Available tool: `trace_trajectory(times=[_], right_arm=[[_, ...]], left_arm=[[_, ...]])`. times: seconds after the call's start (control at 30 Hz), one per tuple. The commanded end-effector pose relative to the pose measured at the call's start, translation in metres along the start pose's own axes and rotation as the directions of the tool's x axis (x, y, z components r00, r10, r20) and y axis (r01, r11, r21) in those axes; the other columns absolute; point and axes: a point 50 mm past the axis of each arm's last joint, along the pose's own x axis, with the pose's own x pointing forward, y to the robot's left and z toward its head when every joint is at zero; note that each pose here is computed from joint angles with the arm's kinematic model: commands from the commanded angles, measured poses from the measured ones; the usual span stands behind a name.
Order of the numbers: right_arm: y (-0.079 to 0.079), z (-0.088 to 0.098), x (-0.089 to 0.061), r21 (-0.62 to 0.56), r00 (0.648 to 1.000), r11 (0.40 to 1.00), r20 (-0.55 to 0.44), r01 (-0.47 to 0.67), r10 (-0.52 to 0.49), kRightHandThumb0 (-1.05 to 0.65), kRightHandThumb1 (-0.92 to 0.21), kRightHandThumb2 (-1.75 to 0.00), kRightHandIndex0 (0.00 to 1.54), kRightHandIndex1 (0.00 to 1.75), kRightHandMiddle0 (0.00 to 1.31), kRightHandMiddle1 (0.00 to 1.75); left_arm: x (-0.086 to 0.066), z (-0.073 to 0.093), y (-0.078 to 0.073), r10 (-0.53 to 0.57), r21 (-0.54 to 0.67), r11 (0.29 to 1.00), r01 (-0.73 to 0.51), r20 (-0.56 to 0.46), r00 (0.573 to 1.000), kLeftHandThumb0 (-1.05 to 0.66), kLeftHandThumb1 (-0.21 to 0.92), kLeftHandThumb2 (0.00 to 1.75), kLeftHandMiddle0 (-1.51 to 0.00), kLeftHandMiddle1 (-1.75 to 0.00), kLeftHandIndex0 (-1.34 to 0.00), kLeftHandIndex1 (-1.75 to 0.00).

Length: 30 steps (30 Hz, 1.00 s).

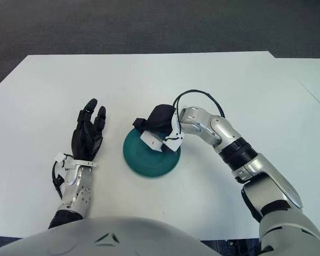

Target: Put the charger into the plate.

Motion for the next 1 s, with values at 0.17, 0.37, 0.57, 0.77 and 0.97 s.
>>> trace_trajectory(times=[0.17,0.37,0.57,0.77,0.97], right_arm=[[0.004,0.002,0.002,0.037,1.000,0.999,0.007,0.024,-0.024,-0.41,-0.56,-1.01,0.98,1.75,0.43,1.75],[0.005,0.000,0.003,0.068,1.000,0.998,0.012,0.010,-0.011,-0.54,-0.84,-0.72,0.75,1.75,0.24,1.72],[0.007,-0.002,-0.004,0.054,1.000,0.999,0.014,-0.005,0.004,-0.94,-0.91,-0.93,0.19,1.38,0.03,1.34],[0.008,0.003,-0.010,-0.025,0.995,0.994,-0.004,-0.103,0.103,-1.03,-0.92,-1.03,0.05,0.29,0.00,0.37],[0.003,0.006,-0.013,-0.052,0.996,0.995,-0.011,-0.089,0.088,-1.05,-0.92,-1.05,0.00,0.03,0.00,0.04]], left_arm=[[-0.035,-0.030,-0.005,0.118,-0.093,0.987,-0.130,-0.121,0.986,-0.81,0.92,0.76,-0.20,0.00,0.00,-0.60],[-0.034,-0.030,-0.005,0.124,-0.056,0.990,-0.132,-0.130,0.984,-0.81,0.92,0.79,-0.21,-0.01,0.00,-0.60],[-0.034,-0.030,-0.006,0.122,-0.049,0.990,-0.130,-0.134,0.983,-0.79,0.92,0.83,-0.21,-0.01,0.00,-0.58],[-0.034,-0.029,-0.007,0.123,-0.051,0.990,-0.130,-0.124,0.985,-0.80,0.92,0.83,-0.21,0.00,0.00,-0.55],[-0.034,-0.028,-0.007,0.112,-0.014,0.993,-0.115,-0.112,0.987,-0.85,0.92,0.87,-0.15,0.00,0.00,-0.41]])
